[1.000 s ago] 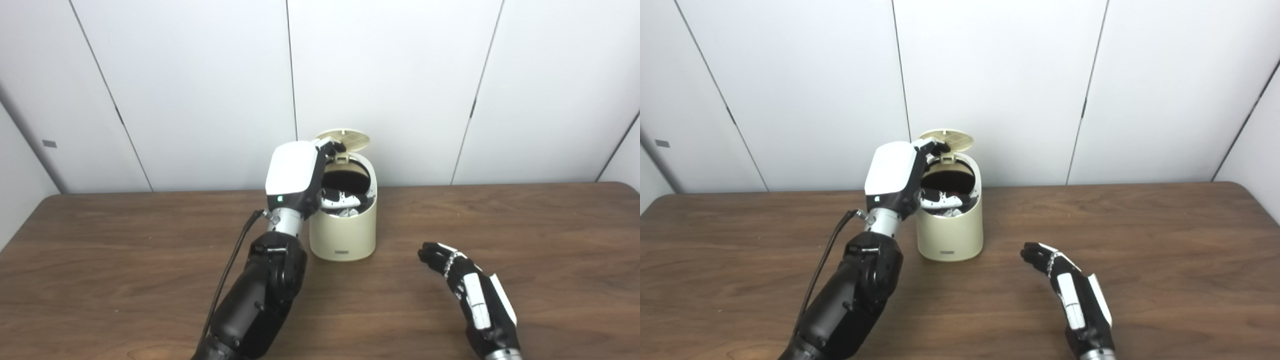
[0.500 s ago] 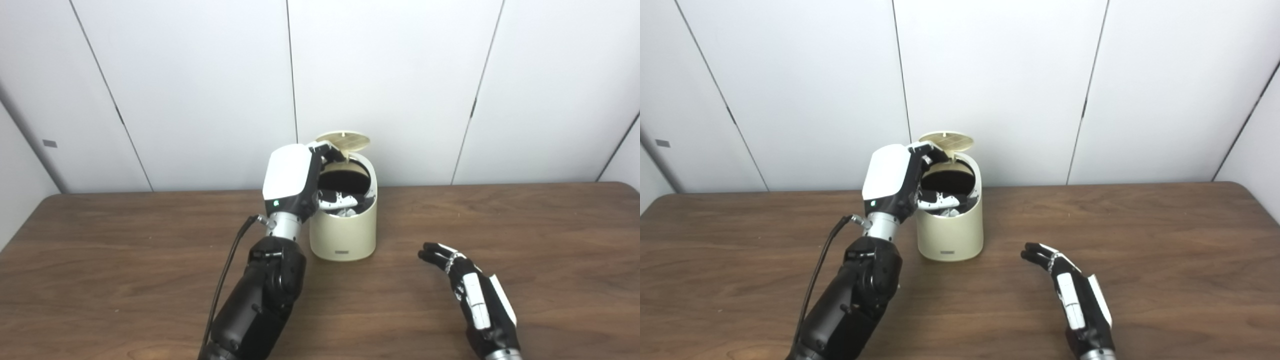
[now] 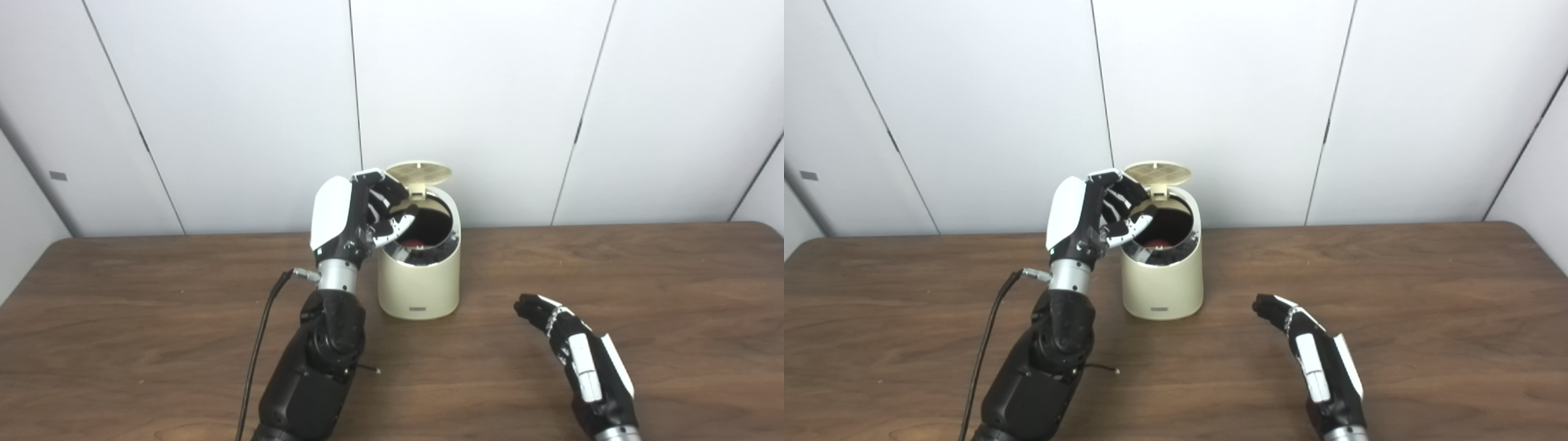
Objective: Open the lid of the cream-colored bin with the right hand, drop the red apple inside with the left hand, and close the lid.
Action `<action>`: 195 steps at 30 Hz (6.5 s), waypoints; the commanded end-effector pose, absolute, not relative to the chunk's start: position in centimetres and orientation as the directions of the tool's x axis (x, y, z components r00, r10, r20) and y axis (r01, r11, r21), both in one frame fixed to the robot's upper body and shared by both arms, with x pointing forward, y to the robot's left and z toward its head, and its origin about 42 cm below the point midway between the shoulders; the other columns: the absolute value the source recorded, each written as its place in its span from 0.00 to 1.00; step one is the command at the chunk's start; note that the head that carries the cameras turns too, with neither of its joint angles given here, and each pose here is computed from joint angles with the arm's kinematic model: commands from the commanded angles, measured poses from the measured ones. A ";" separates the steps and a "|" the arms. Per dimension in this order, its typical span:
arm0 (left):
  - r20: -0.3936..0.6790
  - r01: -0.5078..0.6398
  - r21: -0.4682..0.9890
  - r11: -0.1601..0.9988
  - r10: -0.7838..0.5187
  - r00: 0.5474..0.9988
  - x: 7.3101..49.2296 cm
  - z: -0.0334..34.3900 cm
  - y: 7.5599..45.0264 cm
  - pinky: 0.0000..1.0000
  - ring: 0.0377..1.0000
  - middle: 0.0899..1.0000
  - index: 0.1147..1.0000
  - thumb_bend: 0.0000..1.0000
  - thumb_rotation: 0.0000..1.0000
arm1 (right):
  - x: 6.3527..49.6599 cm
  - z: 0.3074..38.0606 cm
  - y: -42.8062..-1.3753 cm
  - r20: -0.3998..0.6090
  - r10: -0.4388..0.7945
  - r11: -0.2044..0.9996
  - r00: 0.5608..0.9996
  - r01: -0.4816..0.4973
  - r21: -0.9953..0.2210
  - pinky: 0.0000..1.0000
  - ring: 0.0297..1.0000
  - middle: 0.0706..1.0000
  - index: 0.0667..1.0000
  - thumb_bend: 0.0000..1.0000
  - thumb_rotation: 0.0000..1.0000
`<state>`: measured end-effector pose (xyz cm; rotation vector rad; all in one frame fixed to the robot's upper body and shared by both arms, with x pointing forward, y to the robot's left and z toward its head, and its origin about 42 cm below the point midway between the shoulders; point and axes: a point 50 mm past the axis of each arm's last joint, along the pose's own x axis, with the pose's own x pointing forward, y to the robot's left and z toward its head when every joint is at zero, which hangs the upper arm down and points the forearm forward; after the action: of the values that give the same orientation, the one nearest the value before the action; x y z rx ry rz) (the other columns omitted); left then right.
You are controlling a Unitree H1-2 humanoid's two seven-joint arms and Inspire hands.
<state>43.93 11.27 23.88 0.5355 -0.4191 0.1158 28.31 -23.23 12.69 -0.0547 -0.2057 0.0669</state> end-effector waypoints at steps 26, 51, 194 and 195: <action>0.438 -0.212 0.185 0.960 0.112 0.892 40.1 28.8 14.4 0.12 0.18 0.46 0.40 0.52 0.00 | 27.9 12.0 -24.4 0.195 0.073 0.997 0.978 -0.070 -0.023 0.92 0.81 0.74 0.72 0.53 1.00; 0.179 0.060 -0.038 0.997 -0.052 0.982 32.2 18.4 24.3 0.74 0.79 0.82 0.78 0.49 0.42 | 28.8 13.2 -24.9 0.228 0.008 0.999 0.974 -0.015 0.030 0.99 0.96 0.92 0.85 0.62 0.98; 0.116 -0.123 -0.160 0.979 0.143 0.983 26.0 10.7 21.4 0.95 0.94 0.95 0.95 0.52 0.72 | 40.2 27.8 -17.6 0.170 0.564 -0.058 0.808 0.244 -0.968 1.00 1.00 0.95 0.70 0.55 1.00; 0.117 -0.121 -0.158 0.980 0.141 0.983 25.9 10.7 21.3 0.96 0.94 0.95 0.95 0.52 0.72 | 40.3 27.8 -17.6 0.149 0.556 -0.071 0.818 0.225 -0.972 1.00 1.00 0.95 0.69 0.57 1.00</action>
<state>26.51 22.15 11.14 -0.1406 -0.1309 0.1355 39.81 -17.53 27.20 -1.6014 -0.6643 0.2821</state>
